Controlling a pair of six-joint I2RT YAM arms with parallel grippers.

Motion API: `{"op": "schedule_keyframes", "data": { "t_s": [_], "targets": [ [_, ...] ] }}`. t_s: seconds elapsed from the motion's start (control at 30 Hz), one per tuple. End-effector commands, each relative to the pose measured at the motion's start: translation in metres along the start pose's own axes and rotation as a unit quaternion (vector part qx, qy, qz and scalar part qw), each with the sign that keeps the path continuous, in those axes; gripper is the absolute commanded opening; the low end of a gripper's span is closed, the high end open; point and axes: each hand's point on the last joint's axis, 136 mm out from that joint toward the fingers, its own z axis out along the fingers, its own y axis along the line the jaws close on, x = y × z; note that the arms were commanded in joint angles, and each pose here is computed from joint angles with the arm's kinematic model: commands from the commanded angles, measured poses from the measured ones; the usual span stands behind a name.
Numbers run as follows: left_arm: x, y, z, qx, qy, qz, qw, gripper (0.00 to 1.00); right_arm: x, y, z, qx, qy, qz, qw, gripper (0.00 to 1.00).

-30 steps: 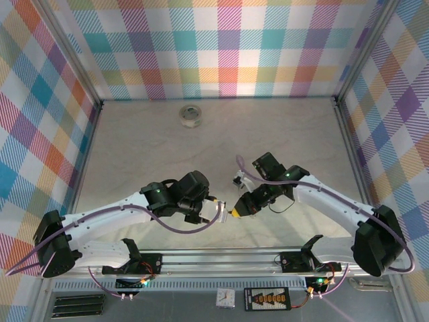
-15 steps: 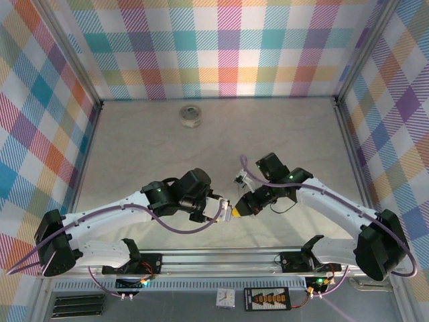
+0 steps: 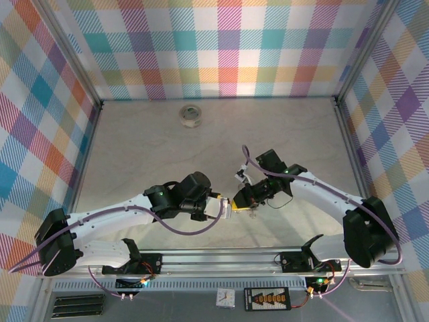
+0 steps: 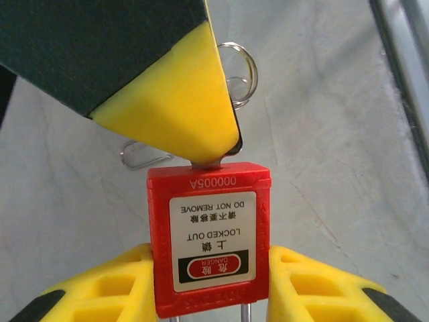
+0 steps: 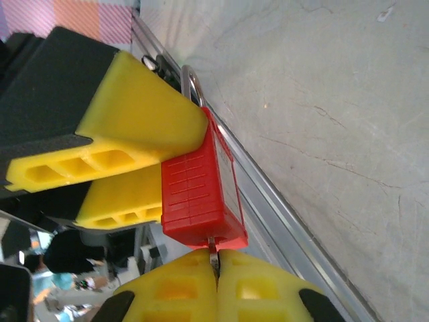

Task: Unlock with the key

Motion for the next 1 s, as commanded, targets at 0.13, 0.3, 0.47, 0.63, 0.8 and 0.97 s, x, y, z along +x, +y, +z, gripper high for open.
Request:
{"op": "schedule_keyframes", "data": {
  "t_s": [0.13,0.3,0.47,0.63,0.8,0.97],
  "targets": [
    [-0.078,0.026,-0.009,-0.079,-0.161,0.042,0.983,0.0,-0.056,0.026,-0.012,-0.056,-0.093,0.05,0.993,0.0],
    [-0.074,0.028,0.001,-0.079,-0.145,0.041,0.985,0.0,-0.058,0.016,-0.01,-0.049,-0.088,0.136,0.986,0.0],
    [-0.069,0.025,0.009,-0.068,-0.134,0.028,0.988,0.0,-0.056,0.001,-0.009,-0.037,-0.089,0.186,0.978,0.0],
    [-0.063,0.022,0.014,-0.063,-0.124,0.014,0.99,0.0,-0.054,-0.014,-0.009,-0.027,-0.099,0.208,0.973,0.0],
    [-0.063,0.018,0.019,-0.05,-0.126,0.001,0.991,0.0,-0.053,-0.027,-0.004,-0.024,-0.096,0.225,0.969,0.0],
    [-0.059,0.014,0.026,-0.034,-0.114,-0.012,0.993,0.0,-0.051,-0.045,0.0,-0.01,-0.096,0.235,0.967,0.0]
  ]
}}
